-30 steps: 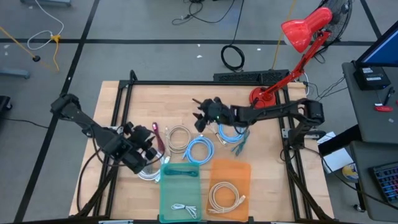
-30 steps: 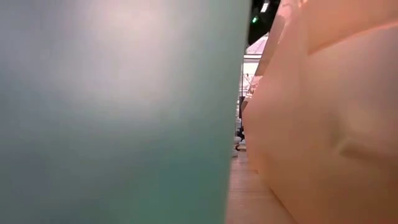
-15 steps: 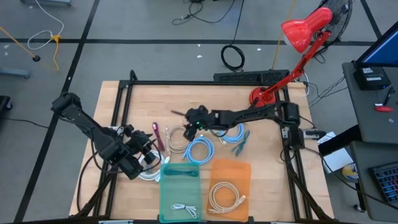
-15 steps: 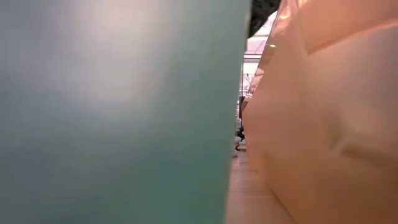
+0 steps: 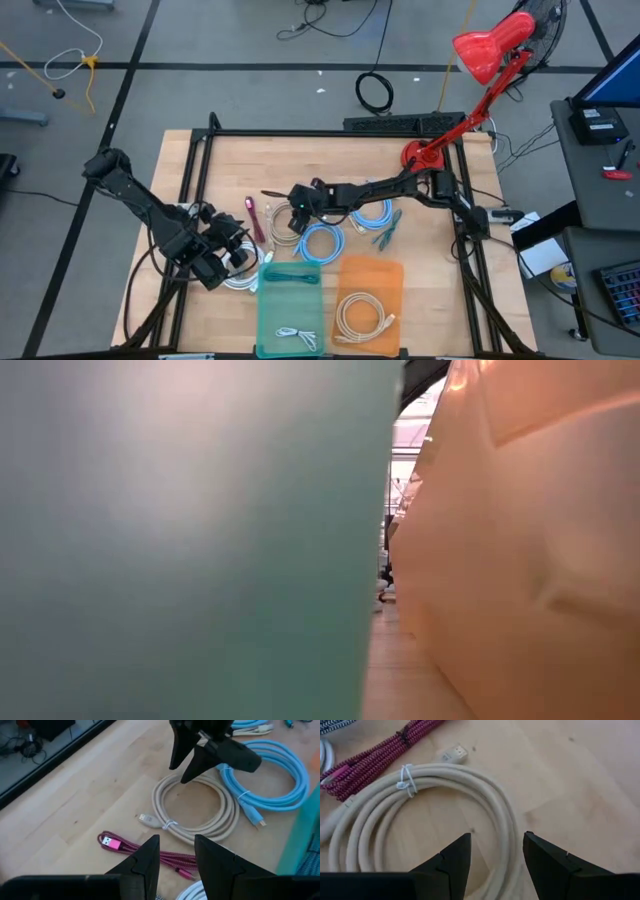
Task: Pick & Place USB Port
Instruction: Put the gray video cable into the orange bin
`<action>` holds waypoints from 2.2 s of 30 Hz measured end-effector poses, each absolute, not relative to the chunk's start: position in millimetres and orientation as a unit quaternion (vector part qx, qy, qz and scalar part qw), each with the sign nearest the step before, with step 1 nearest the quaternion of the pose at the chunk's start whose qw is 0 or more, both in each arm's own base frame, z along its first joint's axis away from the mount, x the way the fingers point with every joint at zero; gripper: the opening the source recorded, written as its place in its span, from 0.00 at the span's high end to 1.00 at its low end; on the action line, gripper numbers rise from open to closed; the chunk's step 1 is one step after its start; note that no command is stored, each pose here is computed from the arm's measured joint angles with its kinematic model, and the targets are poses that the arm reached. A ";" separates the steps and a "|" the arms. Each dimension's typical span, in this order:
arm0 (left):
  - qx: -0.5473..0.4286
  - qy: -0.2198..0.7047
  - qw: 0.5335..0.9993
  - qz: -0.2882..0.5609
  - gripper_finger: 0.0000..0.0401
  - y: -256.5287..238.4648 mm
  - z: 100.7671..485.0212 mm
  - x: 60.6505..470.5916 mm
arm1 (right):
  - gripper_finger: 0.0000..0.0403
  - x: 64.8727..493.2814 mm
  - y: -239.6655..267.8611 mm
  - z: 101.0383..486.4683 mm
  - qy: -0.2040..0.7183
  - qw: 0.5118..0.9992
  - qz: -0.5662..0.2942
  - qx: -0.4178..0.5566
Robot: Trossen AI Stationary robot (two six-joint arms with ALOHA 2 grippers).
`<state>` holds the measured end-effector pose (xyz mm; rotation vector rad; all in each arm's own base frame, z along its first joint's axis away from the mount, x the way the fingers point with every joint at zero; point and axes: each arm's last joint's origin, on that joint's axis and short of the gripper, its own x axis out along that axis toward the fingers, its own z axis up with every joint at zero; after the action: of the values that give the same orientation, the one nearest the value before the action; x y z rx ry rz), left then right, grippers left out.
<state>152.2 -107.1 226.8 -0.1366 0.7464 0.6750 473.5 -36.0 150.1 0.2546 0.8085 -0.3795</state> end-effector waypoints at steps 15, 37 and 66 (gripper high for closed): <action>-0.066 0.353 0.876 0.323 0.68 -107.6 227.1 152.4 | 0.58 465.7 -30.7 139.9 0.413 0.879 -0.205 0.117; -0.066 0.344 0.878 0.326 0.68 -107.4 227.5 152.7 | 0.93 458.0 -30.9 122.1 0.385 0.881 -0.240 0.133; -0.070 0.334 0.881 0.330 0.68 -106.4 216.9 152.1 | 0.92 434.8 66.0 250.9 0.170 0.907 -0.374 -0.088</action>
<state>152.1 -106.4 216.9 -0.1451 0.6950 0.6867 434.8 66.0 250.9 -0.1824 0.3518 -0.7720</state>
